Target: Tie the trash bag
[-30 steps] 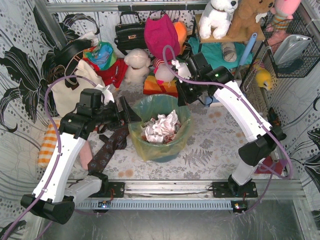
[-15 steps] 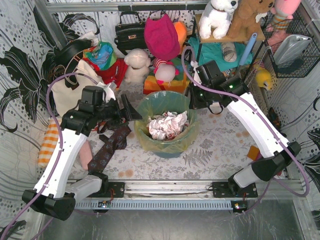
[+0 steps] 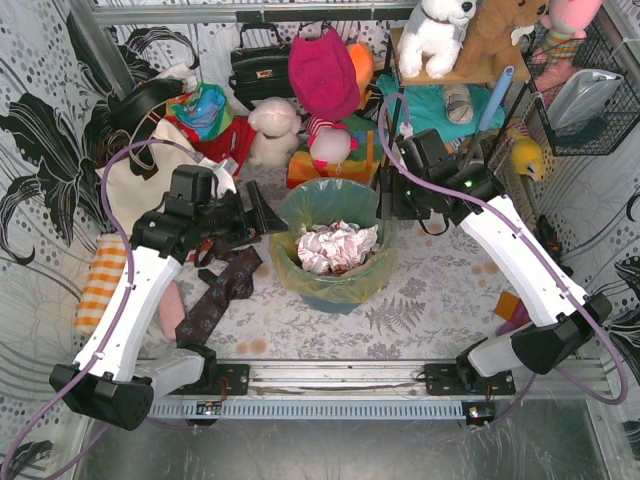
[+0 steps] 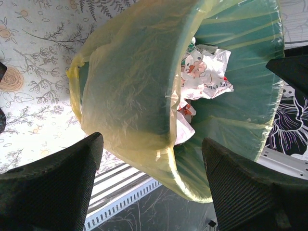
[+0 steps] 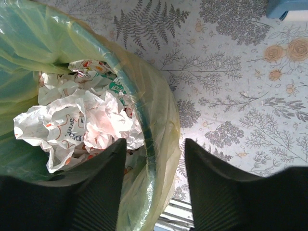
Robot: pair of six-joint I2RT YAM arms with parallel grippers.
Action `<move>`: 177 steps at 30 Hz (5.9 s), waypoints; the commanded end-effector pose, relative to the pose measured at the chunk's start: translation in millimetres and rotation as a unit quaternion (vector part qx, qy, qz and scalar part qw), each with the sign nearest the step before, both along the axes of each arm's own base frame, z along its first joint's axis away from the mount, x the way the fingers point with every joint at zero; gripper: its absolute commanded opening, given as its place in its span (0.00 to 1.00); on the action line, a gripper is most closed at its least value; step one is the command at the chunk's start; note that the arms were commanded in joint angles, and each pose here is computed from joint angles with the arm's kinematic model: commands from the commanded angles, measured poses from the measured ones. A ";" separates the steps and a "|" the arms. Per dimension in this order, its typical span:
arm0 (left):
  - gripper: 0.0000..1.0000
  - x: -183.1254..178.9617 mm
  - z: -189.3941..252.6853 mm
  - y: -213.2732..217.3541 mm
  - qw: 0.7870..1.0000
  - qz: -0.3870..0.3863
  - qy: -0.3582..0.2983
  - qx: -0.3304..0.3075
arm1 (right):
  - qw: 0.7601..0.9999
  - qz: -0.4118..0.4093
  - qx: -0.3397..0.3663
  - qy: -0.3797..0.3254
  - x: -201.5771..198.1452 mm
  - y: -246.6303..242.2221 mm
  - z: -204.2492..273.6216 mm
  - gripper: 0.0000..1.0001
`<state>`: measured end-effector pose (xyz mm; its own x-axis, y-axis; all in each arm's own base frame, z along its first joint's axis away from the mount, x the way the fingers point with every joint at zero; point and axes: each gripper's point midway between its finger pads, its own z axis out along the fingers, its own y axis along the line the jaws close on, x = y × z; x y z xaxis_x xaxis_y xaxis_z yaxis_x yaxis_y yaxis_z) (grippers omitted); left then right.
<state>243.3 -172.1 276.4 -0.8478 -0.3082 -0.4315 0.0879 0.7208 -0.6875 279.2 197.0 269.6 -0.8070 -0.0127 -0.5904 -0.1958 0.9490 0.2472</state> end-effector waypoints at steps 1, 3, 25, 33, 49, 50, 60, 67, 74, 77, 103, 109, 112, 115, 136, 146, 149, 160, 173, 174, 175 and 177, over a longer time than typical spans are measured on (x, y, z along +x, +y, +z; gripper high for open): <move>0.91 12.3 23.4 -0.5 0.998 -0.002 -0.058 0.001 | 0.998 -0.024 0.012 -0.061 9.8 -7.1 34.2 0.56; 0.91 15.7 27.1 -0.6 0.998 0.001 -0.066 0.000 | 0.996 -0.038 0.011 -0.080 11.3 -13.4 46.1 0.61; 0.62 62.2 48.9 -8.7 0.987 0.006 -0.158 -0.007 | 0.972 -0.212 0.052 -0.083 -63.4 -93.4 -11.1 0.66; 0.51 66.3 33.5 -11.1 0.990 0.004 -0.138 -0.006 | 0.963 -0.188 0.183 -0.056 -73.1 -55.2 -62.3 0.62; 0.43 69.2 15.6 -13.7 0.994 0.001 -0.112 -0.006 | 0.924 -0.176 0.338 0.031 -69.2 4.0 -141.3 0.52; 0.41 69.5 14.3 -13.8 0.994 0.001 -0.110 -0.005 | 0.923 -0.177 0.340 0.032 -69.2 4.4 -144.4 0.51; 0.25 68.7 7.7 -16.5 0.996 -0.007 -0.093 -0.005 | 0.922 -0.178 0.341 0.043 -69.3 7.4 -160.8 0.47; 0.20 66.9 11.1 -16.1 0.996 -0.007 -0.093 -0.005 | 0.925 -0.175 0.332 0.054 -68.5 10.1 -170.6 0.47; 0.20 67.0 13.6 -15.5 0.996 -0.006 -0.094 -0.003 | 0.926 -0.175 0.328 0.060 -67.9 11.8 -178.4 0.38; 0.19 67.1 15.2 -14.4 0.995 -0.004 -0.095 0.001 | 0.927 -0.177 0.325 0.061 -67.5 11.0 -181.7 0.35; 0.16 60.1 13.9 -14.9 0.996 0.006 -0.088 -0.009 | 0.940 -0.194 0.272 -0.068 -56.9 -31.1 -100.0 0.00; 0.16 60.6 13.4 -15.2 0.996 0.007 -0.087 -0.008 | 0.939 -0.203 0.262 -0.093 -61.5 -45.3 -74.0 0.00; 0.16 60.5 13.1 -15.4 0.996 0.007 -0.086 -0.008 | 0.938 -0.217 0.249 -0.101 -65.2 -56.7 -69.3 0.00; 0.26 60.3 13.2 -13.9 0.996 0.009 -0.084 -0.003 | 0.936 -0.226 0.246 -0.114 -67.3 -64.8 -63.3 0.00; 0.73 32.3 14.5 40.1 0.983 0.153 -0.091 0.047 | 0.953 -0.172 0.225 -0.104 -23.4 -24.1 -47.2 0.00; 0.73 13.9 -42.4 50.7 0.974 0.224 -0.022 0.022 | 0.958 -0.127 0.246 -0.070 12.9 -5.6 -47.8 0.00; 0.72 7.3 -66.0 45.6 0.974 0.225 0.008 0.005 | 0.959 -0.122 0.246 -0.069 21.7 -6.1 -44.8 0.00; 0.62 3.0 -124.0 2.8 0.982 0.152 0.063 -0.089 | 0.959 -0.117 0.250 -0.057 22.7 -4.0 -46.2 0.00; 0.56 10.6 -158.7 -20.0 0.983 0.108 0.082 -0.124 | 0.956 -0.125 0.259 -0.052 21.0 -3.7 -46.8 0.00; 0.55 10.8 -157.8 -22.8 0.982 0.102 0.081 -0.134 | 0.956 -0.126 0.260 -0.051 20.4 -3.8 -47.2 0.00; 0.54 11.0 -158.8 -24.4 0.982 0.099 0.080 -0.137 | 0.955 -0.127 0.262 -0.051 19.9 -3.8 -46.8 0.00; 0.52 10.3 -166.6 -23.3 0.983 0.101 0.085 -0.128 | 0.955 -0.128 0.264 -0.051 19.1 -4.2 -47.1 0.00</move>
